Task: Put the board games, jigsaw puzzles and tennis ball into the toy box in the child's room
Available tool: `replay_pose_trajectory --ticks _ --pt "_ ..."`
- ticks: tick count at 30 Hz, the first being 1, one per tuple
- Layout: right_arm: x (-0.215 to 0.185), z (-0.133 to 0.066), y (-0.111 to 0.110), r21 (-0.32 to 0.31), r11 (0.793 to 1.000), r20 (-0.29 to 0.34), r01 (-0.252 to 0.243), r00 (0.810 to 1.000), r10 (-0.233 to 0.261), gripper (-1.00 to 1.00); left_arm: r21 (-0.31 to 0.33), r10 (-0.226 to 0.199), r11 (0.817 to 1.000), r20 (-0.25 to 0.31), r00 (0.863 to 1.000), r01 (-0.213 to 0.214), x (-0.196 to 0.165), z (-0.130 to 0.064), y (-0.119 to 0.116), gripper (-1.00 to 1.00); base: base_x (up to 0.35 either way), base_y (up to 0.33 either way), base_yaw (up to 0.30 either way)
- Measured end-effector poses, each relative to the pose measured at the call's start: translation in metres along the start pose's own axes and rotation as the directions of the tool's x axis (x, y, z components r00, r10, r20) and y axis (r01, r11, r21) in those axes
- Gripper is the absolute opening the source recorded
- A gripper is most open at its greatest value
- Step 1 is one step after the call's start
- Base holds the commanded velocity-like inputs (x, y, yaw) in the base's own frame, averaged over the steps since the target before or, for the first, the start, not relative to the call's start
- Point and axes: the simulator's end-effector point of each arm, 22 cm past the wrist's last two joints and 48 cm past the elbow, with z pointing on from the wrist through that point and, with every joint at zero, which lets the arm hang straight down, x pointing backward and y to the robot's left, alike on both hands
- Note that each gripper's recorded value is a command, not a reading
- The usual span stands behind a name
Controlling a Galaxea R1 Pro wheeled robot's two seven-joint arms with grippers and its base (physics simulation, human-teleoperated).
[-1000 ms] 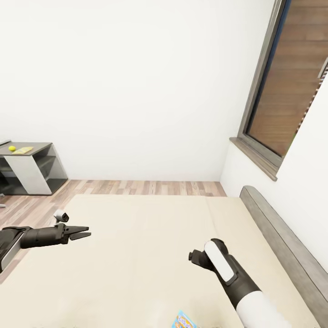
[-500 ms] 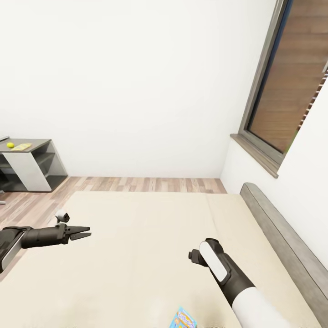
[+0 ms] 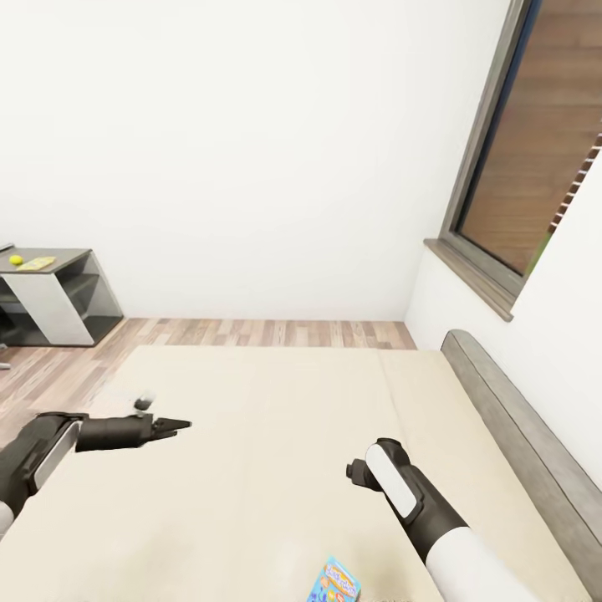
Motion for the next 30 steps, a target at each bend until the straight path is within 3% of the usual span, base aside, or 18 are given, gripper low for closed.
replay_pose_trajectory --ticks 3,5,11,17,30 --pt "0.002 0.002 0.000 0.001 1.000 -0.005 0.002 1.000 -0.002 1.00 -0.110 -0.006 0.994 -0.006 1.000 0.006 0.003 0.015 0.022 1.00 0.000 0.000 0.000" --pt "0.004 0.004 0.000 0.002 1.000 -0.009 0.004 1.000 -0.004 1.00 -0.211 -0.012 0.977 -0.010 1.000 0.010 0.006 0.028 0.041 1.00 0.000 0.000 0.000" --pt "0.007 0.008 0.000 0.005 1.000 -0.018 0.006 1.000 -0.006 1.00 -0.345 -0.023 0.938 -0.012 1.000 0.018 0.012 0.040 0.069 1.00 0.000 0.000 0.000" --pt "0.010 0.012 0.001 0.007 1.000 -0.025 0.008 1.000 -0.008 1.00 -0.379 -0.035 0.925 -0.016 0.999 0.026 0.016 0.046 0.079 1.00 0.000 0.000 0.000" --pt "0.016 0.021 -0.001 0.013 1.000 -0.044 0.010 0.999 -0.009 1.00 -0.377 -0.053 0.926 -0.033 0.998 0.036 0.025 0.054 0.085 1.00 0.000 0.000 0.000"
